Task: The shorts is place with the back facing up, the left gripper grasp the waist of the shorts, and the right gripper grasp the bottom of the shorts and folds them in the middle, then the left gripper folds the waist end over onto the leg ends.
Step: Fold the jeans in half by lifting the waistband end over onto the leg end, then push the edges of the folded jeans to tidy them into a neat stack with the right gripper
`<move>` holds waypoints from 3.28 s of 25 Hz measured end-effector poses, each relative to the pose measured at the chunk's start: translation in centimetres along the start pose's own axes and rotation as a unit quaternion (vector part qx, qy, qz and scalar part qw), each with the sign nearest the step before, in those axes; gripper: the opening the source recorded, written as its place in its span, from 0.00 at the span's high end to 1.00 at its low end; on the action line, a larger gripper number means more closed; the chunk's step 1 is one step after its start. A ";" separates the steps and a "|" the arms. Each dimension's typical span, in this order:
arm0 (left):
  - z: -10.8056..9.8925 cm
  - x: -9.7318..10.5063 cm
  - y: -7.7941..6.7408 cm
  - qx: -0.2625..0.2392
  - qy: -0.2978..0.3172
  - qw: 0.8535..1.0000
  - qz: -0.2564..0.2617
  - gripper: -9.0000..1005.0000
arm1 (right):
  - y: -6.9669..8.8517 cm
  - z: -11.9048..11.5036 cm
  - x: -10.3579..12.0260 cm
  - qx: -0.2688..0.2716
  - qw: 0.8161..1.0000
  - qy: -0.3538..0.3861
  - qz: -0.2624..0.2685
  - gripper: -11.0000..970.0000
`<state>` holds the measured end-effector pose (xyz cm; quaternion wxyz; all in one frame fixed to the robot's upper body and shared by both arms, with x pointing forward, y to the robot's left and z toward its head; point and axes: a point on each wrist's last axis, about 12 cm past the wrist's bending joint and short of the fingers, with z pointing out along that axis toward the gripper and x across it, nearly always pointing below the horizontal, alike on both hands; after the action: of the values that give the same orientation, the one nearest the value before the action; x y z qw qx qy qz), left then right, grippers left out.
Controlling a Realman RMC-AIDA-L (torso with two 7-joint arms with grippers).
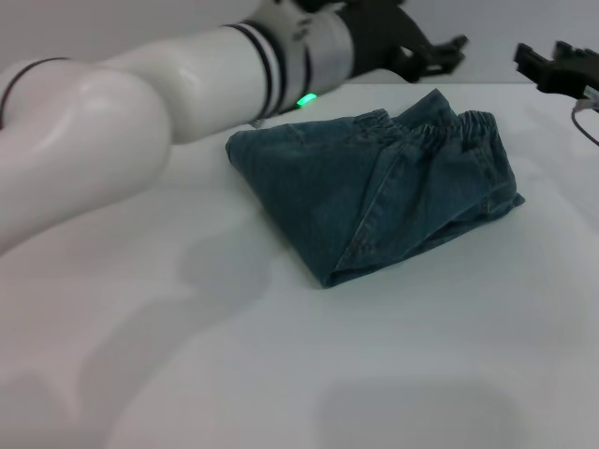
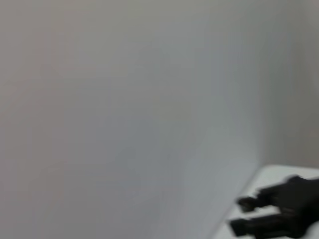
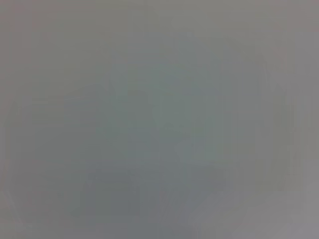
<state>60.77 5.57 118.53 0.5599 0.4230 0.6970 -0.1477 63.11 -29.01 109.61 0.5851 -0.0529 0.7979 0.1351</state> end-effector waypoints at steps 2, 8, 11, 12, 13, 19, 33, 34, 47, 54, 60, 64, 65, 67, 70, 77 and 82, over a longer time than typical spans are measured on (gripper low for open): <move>-1.3 0.3 2.0 -0.043 -0.024 0.998 -0.025 0.25 | 0.6 -0.4 -0.4 -0.038 0.999 -0.009 -0.012 0.42; -5.8 0.8 7.3 -0.176 -0.099 0.976 -0.079 0.14 | 3.7 -2.3 -1.1 -0.190 0.977 -0.015 -0.092 0.42; -7.9 1.4 9.0 -0.225 -0.122 0.962 -0.094 0.14 | 5.6 -3.4 -1.2 -0.276 0.952 -0.006 -0.135 0.43; -8.7 1.8 9.6 -0.241 -0.125 0.957 -0.100 0.14 | 6.3 -3.8 -1.2 -0.304 0.941 0.000 -0.145 0.43; -8.7 1.8 9.6 -0.241 -0.125 0.957 -0.100 0.14 | 6.7 -4.0 -1.2 -0.326 0.933 0.006 -0.151 0.43; -9.8 3.2 10.1 -0.264 -0.118 0.951 -0.111 0.14 | 9.2 -4.8 -1.7 -0.431 0.876 0.099 -0.192 0.43; -9.6 4.6 9.9 -0.263 -0.099 0.952 -0.123 0.14 | 13.5 -1.0 -2.6 -0.443 0.801 0.310 -0.258 0.43; -9.5 4.9 9.8 -0.262 -0.094 0.952 -0.127 0.14 | 13.9 -0.8 -2.4 -0.448 0.794 0.319 -0.261 0.43; -9.5 6.6 9.8 -0.264 -0.076 0.949 -0.152 0.14 | 15.3 0.5 -1.6 -0.439 0.763 0.379 -0.285 0.43; -9.5 6.8 9.8 -0.265 -0.075 0.949 -0.154 0.14 | 15.0 1.8 -1.2 -0.394 0.792 0.367 -0.289 0.43; -9.6 6.7 9.9 -0.269 -0.079 0.948 -0.154 0.14 | 15.0 2.7 -1.2 -0.372 0.805 0.356 -0.294 0.43; -9.6 6.7 9.9 -0.270 -0.080 0.947 -0.153 0.14 | 15.1 3.1 -1.2 -0.361 0.811 0.352 -0.298 0.43; -9.6 6.7 9.9 -0.272 -0.081 0.947 -0.153 0.14 | 15.1 3.2 -1.2 -0.359 0.812 0.351 -0.299 0.43; -9.6 6.9 10.0 -0.274 -0.080 0.946 -0.153 0.14 | 15.2 3.2 -1.3 -0.359 0.812 0.350 -0.300 0.43; -9.6 7.2 10.0 -0.276 -0.077 0.946 -0.154 0.14 | 15.7 2.9 -1.8 -0.374 0.805 0.346 -0.304 0.43; -9.6 7.3 10.1 -0.277 -0.075 0.945 -0.154 0.14 | 16.4 0.6 -2.8 -0.439 0.767 0.353 -0.308 0.43; -9.6 7.0 10.1 -0.276 -0.078 0.946 -0.153 0.14 | 16.1 -0.1 -1.8 -0.446 0.736 0.393 -0.324 0.43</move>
<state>61.98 21.13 118.03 0.6782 0.1272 0.7207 -0.0658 59.62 -13.72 113.84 0.1373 -0.6117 0.7395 0.2451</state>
